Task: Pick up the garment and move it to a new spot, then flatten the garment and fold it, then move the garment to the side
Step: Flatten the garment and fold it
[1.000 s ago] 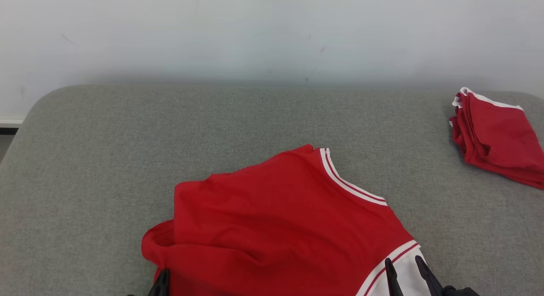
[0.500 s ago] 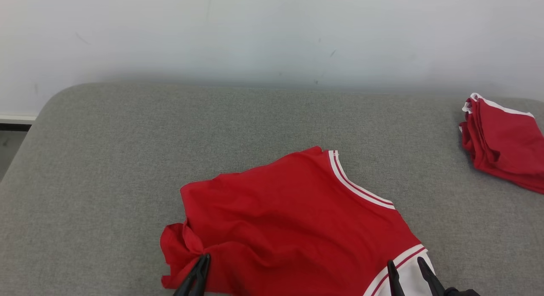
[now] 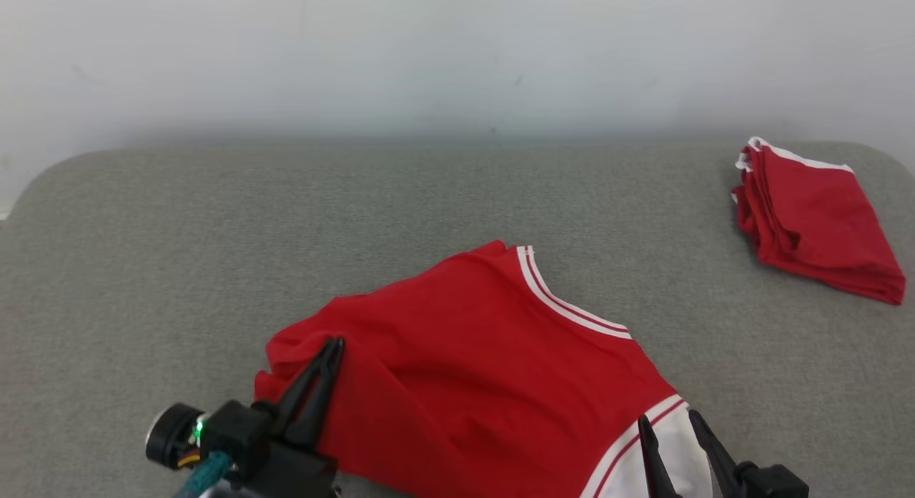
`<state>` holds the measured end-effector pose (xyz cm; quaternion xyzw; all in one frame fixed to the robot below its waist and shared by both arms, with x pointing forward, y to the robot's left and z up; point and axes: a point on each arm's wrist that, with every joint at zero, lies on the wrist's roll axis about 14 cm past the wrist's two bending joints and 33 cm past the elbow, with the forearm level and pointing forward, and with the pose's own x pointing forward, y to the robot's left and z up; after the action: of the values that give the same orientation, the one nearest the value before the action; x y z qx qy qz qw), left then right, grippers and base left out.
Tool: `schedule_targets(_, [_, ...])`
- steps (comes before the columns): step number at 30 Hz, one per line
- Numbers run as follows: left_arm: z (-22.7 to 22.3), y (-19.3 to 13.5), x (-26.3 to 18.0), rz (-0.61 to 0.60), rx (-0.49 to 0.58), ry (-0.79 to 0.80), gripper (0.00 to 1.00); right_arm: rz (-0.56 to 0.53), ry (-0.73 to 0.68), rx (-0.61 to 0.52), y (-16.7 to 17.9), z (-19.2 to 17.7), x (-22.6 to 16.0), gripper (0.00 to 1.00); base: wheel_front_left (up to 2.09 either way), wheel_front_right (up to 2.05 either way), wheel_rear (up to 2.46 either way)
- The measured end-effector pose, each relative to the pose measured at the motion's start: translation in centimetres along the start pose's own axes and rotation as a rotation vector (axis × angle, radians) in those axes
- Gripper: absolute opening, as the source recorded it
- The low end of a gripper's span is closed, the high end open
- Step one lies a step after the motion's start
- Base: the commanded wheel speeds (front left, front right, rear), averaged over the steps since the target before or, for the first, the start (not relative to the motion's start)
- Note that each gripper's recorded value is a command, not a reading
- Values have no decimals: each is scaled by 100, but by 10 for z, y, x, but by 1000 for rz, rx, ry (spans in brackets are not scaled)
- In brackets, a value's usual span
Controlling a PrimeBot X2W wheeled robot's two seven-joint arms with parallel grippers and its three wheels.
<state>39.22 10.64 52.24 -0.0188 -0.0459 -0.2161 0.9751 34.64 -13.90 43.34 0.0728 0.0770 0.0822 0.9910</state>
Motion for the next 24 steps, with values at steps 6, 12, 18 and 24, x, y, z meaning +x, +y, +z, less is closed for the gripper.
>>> schedule_targets(6, [-25, 7, 37, -40, 13, 93, 0, -49, 2, 3, -15, 0, 0, 100, 0, 0, 0])
schedule_targets(12, [-42, 18, 69, -51, 26, 159, 0, -94, 30, 11, -29, -9, -4, 100, 0, 0, 0])
schedule_targets(18, [-55, 23, 84, -46, 20, 213, 0, -110, 52, 15, -33, -16, -6, 100, 0, 0, 0])
schedule_targets(24, [-48, 22, 90, -46, 18, 203, 100, -96, 42, 16, -30, -12, -1, 100, 0, 0, 0])
